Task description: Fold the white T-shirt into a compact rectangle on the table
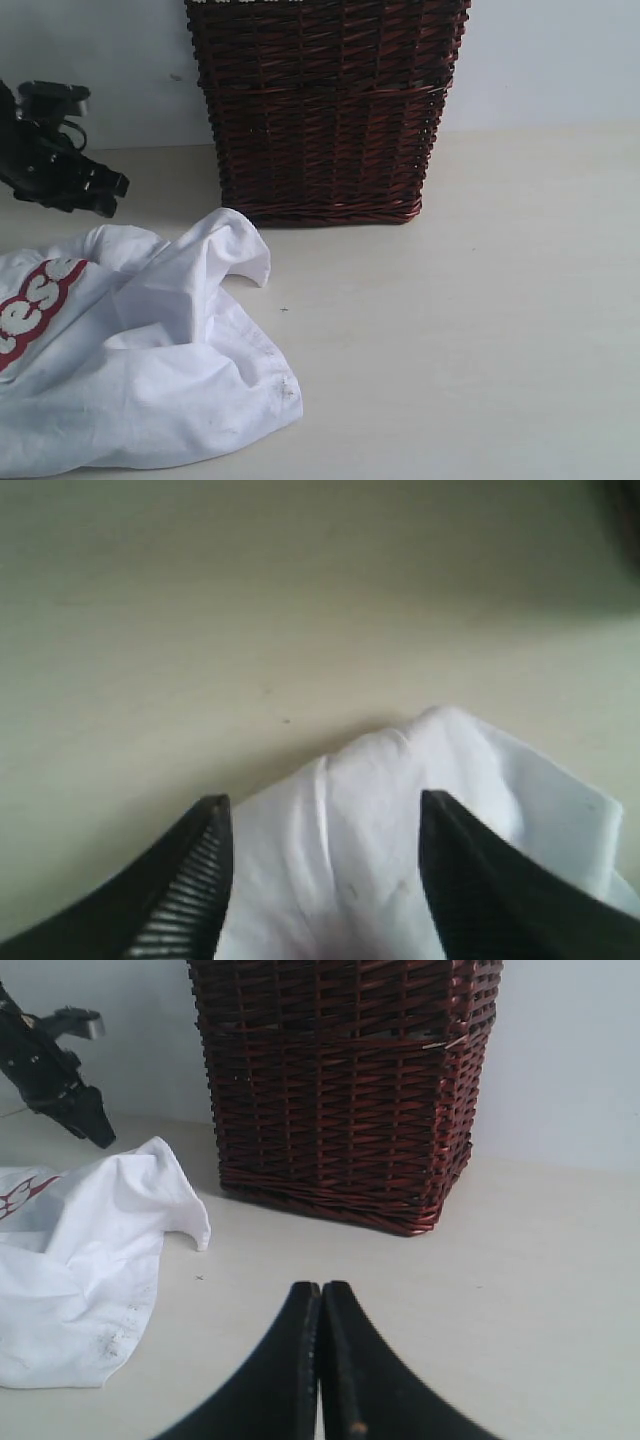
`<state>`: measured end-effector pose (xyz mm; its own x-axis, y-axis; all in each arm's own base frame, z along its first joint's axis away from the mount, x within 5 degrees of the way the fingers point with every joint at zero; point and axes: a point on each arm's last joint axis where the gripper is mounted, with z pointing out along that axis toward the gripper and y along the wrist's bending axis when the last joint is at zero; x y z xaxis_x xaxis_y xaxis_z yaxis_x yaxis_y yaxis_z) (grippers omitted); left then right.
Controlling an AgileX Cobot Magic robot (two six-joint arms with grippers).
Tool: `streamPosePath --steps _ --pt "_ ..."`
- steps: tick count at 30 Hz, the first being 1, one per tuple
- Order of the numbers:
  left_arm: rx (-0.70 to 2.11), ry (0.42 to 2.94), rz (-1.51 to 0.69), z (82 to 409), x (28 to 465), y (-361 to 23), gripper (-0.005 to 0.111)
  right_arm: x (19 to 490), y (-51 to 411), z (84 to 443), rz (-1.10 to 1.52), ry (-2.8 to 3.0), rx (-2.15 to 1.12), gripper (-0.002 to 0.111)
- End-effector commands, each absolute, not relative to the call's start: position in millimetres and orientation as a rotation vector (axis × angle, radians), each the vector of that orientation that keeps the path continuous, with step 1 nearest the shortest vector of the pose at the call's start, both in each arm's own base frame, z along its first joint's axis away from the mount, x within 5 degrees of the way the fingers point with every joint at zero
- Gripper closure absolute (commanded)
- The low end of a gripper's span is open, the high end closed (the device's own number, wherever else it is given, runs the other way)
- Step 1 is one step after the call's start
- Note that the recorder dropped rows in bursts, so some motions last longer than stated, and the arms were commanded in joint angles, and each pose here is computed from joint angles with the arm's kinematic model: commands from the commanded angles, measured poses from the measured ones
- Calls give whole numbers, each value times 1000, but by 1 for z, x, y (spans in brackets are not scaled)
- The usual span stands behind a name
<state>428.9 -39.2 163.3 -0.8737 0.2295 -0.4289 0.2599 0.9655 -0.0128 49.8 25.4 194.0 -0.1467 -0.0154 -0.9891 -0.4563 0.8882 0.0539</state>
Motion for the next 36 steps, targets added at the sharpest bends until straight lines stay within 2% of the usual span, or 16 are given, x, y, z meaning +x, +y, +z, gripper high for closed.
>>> streamPosePath --steps 1,4,6,8,11,21,23,25,27,29,34,36 --pt "411 2770 -118 134 446 -42 52 50 25 194 402 1676 -364 108" --pt "425 2812 -128 122 448 -42 52 50 25 194 402 1676 -364 108" --pt "461 2828 -130 120 448 -42 58 50 25 194 402 1676 -364 108" --pt "510 2834 -128 120 446 -42 73 50 25 194 402 1676 -364 108" --pt "515 2799 -111 132 447 -41 106 50 25 194 402 1676 -364 108" --pt "429 2514 -41 219 442 -38 107 50 25 194 402 1676 -364 108" --pt "409 2450 11 227 437 -35 107 50 25 194 402 1676 -364 108" --pt "410 2411 28 222 432 -34 107 50 25 194 402 1676 -364 108" --pt "428 2409 49 211 430 -33 104 50 25 194 402 1676 -364 108" --pt "424 2447 63 191 428 -28 94 50 25 194 402 1676 -364 108" --pt "238 2593 20 149 429 -9 46 50 25 194 402 1676 -364 108" --pt "215 2633 19 140 428 -3 39 50 25 194 402 1676 -364 108"
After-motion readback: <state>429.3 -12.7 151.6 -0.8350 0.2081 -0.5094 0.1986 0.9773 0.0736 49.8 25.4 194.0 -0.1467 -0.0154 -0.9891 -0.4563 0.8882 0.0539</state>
